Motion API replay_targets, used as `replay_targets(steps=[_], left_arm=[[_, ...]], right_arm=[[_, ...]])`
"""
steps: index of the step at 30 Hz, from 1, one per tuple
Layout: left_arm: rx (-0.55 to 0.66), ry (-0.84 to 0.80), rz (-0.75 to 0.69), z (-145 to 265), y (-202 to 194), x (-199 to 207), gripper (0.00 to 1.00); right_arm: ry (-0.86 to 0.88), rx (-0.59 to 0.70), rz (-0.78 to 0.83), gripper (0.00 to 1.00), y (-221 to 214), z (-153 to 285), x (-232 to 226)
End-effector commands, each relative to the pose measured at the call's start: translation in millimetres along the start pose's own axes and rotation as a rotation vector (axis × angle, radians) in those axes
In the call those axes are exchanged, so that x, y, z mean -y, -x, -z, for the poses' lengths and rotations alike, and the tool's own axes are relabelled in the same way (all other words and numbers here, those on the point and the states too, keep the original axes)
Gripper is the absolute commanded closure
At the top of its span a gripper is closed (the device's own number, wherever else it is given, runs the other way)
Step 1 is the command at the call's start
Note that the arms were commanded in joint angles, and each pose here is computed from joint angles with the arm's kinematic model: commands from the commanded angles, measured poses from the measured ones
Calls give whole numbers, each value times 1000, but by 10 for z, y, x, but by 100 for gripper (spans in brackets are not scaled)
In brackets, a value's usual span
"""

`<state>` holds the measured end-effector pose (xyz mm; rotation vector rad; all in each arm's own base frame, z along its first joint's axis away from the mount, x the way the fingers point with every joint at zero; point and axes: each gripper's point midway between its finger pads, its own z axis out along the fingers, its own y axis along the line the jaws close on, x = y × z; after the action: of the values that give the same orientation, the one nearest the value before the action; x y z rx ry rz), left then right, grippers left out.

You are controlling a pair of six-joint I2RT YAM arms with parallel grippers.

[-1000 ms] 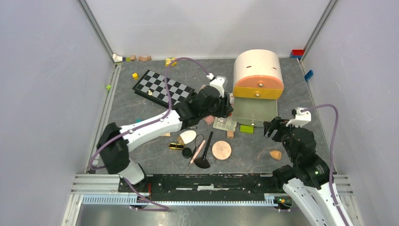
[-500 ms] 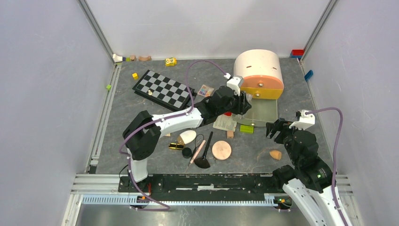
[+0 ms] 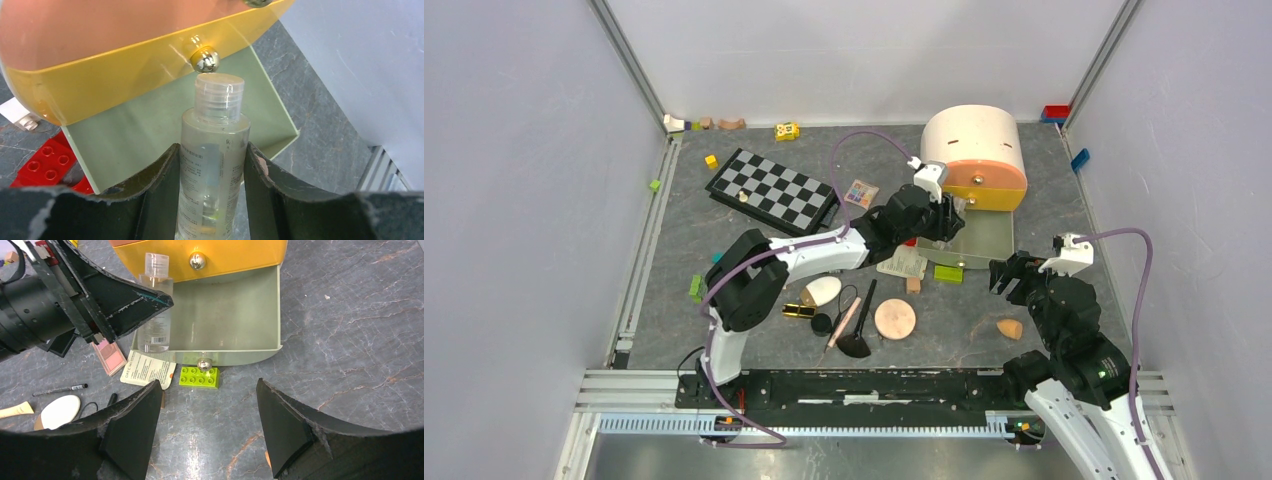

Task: Organize the makeup
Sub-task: Place the makeup in the drawer.

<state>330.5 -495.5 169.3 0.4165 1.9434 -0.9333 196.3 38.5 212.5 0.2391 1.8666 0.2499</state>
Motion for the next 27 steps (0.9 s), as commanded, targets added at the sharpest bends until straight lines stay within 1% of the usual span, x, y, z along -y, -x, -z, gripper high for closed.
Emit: replay_targets(steps=[1,15,19,21,27], left_arm=[[80,9,-8,-68,203,31,96],[41,193,-24,-95,54,-348,96],[30,219,-17,-82,0,-401,95],[29,229,-14,-71,-7,-424,92],[20,237,-18,-64,-41,-444,71]], right_arm=[[3,41,-8,24,140,21,-25],[13,30,-3,24,101,-4,-45],[10,25,-1,24,75,-11,-33],[10,26,-2,24,73,-9,-30],[10,26,-2,24,62,-7,-25]])
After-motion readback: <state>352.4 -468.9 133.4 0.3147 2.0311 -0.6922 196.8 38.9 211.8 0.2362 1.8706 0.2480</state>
